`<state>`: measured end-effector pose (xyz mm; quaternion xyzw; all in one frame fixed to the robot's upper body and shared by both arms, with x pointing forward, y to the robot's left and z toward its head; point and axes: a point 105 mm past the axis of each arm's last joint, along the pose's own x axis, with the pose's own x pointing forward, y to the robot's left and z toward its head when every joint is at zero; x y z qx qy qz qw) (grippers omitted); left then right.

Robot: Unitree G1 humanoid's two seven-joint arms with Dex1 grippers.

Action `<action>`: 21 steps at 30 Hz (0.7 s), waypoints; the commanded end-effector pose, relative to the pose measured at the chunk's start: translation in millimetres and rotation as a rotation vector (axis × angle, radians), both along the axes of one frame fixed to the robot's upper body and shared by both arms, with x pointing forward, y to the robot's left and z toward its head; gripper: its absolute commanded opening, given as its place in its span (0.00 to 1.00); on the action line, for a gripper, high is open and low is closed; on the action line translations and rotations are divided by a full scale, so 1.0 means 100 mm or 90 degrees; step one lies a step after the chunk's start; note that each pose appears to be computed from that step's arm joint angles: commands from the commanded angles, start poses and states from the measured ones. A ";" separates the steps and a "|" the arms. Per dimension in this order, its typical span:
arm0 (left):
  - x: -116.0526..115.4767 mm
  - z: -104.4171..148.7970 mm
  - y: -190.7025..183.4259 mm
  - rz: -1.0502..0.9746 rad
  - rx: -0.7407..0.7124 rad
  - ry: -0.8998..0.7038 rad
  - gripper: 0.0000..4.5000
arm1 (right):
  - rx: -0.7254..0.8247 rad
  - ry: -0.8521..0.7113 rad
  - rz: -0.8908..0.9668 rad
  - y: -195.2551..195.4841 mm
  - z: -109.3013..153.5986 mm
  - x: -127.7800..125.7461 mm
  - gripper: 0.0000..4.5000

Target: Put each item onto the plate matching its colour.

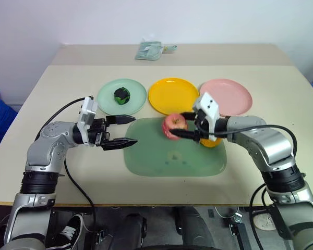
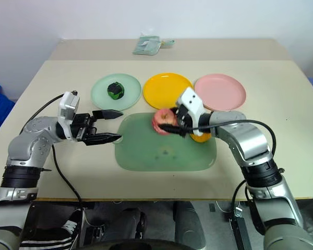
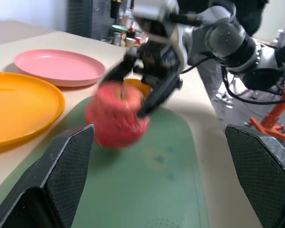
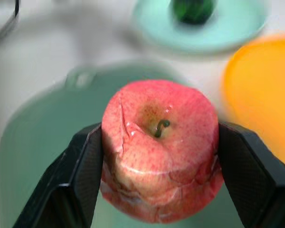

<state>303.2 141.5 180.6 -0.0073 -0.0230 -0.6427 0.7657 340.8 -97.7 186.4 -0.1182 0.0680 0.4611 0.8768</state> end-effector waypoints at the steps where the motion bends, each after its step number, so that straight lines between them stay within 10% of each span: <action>1: 0.12 0.23 0.06 0.055 -0.043 -0.059 1.00 | 0.052 -0.109 -0.115 -0.22 0.44 0.27 0.70; 12: 0.29 0.26 0.05 0.111 -0.016 -0.138 1.00 | -0.018 -0.222 -0.489 -1.20 0.55 0.88 0.70; 19: 0.29 0.24 0.12 0.120 -0.007 -0.141 1.00 | 0.044 -0.138 -0.498 -1.28 0.36 0.91 0.70; 21: 0.28 0.24 0.13 0.119 -0.007 -0.140 1.00 | 0.024 -0.145 -0.518 -1.36 0.35 0.91 0.94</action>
